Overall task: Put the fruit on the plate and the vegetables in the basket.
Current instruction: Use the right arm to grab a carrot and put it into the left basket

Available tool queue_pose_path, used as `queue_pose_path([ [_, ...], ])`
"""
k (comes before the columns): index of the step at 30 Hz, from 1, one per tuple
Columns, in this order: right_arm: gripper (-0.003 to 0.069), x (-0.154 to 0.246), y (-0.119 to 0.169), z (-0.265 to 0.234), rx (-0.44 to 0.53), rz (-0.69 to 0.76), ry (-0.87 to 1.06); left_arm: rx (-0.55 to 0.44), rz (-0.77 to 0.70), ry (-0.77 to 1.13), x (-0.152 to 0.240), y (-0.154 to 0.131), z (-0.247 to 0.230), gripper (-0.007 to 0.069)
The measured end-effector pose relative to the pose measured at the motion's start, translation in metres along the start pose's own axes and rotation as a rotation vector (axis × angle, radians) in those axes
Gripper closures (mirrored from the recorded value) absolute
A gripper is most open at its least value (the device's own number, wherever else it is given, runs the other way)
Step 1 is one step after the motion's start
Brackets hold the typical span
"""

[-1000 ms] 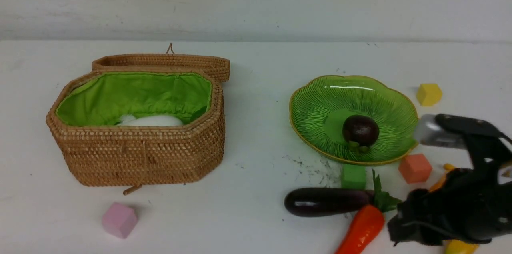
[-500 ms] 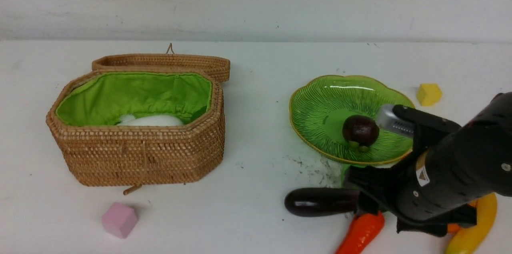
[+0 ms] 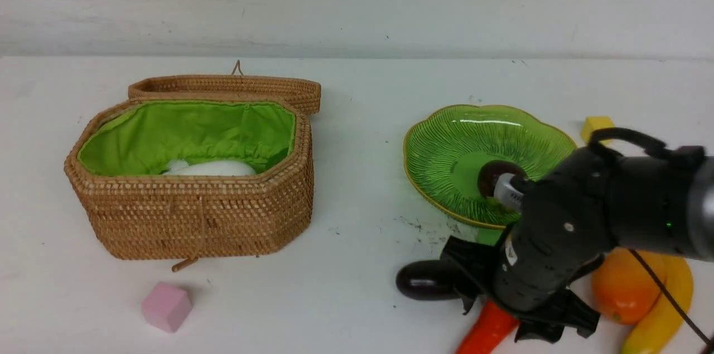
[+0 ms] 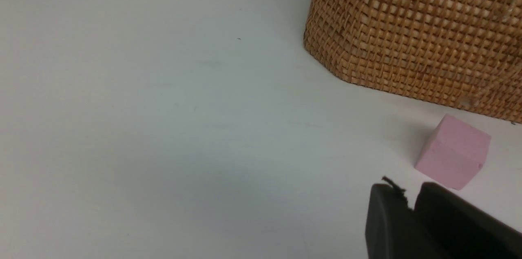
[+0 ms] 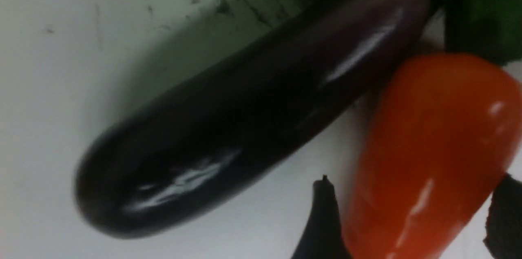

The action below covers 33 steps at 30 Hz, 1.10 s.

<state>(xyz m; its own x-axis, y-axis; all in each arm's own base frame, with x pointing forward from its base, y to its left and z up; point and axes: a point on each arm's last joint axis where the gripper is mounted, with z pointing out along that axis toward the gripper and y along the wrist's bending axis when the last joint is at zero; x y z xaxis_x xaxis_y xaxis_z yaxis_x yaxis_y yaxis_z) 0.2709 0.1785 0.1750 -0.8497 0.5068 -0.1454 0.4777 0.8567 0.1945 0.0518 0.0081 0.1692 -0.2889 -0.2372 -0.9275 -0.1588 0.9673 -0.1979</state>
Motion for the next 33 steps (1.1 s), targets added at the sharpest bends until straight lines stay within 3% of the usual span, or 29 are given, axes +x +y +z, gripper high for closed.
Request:
queue_pose_path([
  [7,0.0196,0.003,-0.005,0.019,0.105,-0.049,0.058,0.000,0.000,0.000,0.000,0.000,0.000,0.0533],
  [11,0.0333,0.004,-0.004,0.017,0.096,-0.070,0.073,0.000,0.000,0.000,0.000,0.000,0.000,0.0533],
  [16,0.0328,0.006,-0.006,0.003,0.088,-0.070,0.087,0.000,0.000,0.000,0.000,0.000,0.000,0.0533],
  [20,0.0328,0.005,-0.007,-0.028,0.020,-0.154,0.045,0.000,0.000,0.000,0.000,0.000,0.000,0.0533],
  [28,0.0328,0.003,-0.011,-0.123,-0.272,-0.625,-0.218,0.000,0.000,0.000,0.000,0.000,0.000,0.0533],
  [33,0.0328,-0.007,0.013,-0.175,-0.414,-0.859,-0.389,0.000,0.000,0.000,0.000,0.000,0.000,0.0533],
])
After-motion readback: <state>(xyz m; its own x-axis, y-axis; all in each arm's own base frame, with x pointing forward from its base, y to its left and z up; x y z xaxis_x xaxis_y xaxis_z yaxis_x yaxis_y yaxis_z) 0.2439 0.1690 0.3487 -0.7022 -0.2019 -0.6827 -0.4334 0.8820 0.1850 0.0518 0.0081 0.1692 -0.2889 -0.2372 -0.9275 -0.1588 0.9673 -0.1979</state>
